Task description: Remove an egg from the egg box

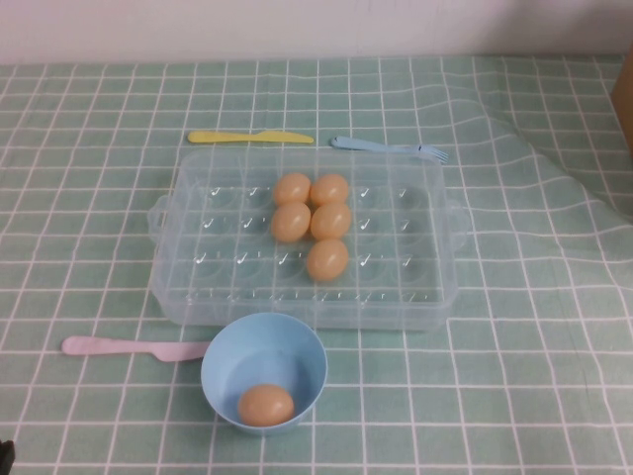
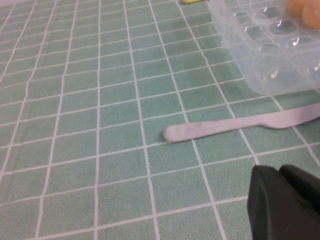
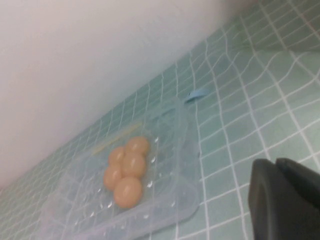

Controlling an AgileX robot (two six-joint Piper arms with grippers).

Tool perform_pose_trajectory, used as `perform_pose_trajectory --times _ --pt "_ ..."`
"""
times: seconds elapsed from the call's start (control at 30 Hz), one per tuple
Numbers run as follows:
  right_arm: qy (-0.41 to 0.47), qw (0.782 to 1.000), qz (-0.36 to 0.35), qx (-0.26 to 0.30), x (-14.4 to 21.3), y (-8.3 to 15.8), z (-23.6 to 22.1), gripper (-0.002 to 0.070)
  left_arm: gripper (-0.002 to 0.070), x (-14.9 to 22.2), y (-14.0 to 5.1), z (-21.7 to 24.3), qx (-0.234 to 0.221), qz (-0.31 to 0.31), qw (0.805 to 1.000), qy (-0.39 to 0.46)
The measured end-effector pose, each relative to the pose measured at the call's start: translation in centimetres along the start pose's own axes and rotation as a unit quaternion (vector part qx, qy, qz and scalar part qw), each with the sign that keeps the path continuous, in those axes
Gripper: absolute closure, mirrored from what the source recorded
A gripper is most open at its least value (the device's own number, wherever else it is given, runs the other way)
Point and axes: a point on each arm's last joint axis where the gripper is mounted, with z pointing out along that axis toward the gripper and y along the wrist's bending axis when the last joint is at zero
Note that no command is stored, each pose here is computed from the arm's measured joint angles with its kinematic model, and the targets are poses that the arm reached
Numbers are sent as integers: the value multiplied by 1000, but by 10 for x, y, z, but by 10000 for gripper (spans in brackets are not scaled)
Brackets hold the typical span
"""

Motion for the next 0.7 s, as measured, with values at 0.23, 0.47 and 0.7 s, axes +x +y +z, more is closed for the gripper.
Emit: perform_pose_trajectory --times 0.23,0.47,0.7 --pt "156 986 -47 24 -24 38 12 694 679 0 0 0 0 0 1000 0" --pt "344 928 -106 96 -47 55 48 694 679 0 0 0 0 0 1000 0" --pt "428 885 -135 125 -66 58 93 694 679 0 0 0 0 0 1000 0"
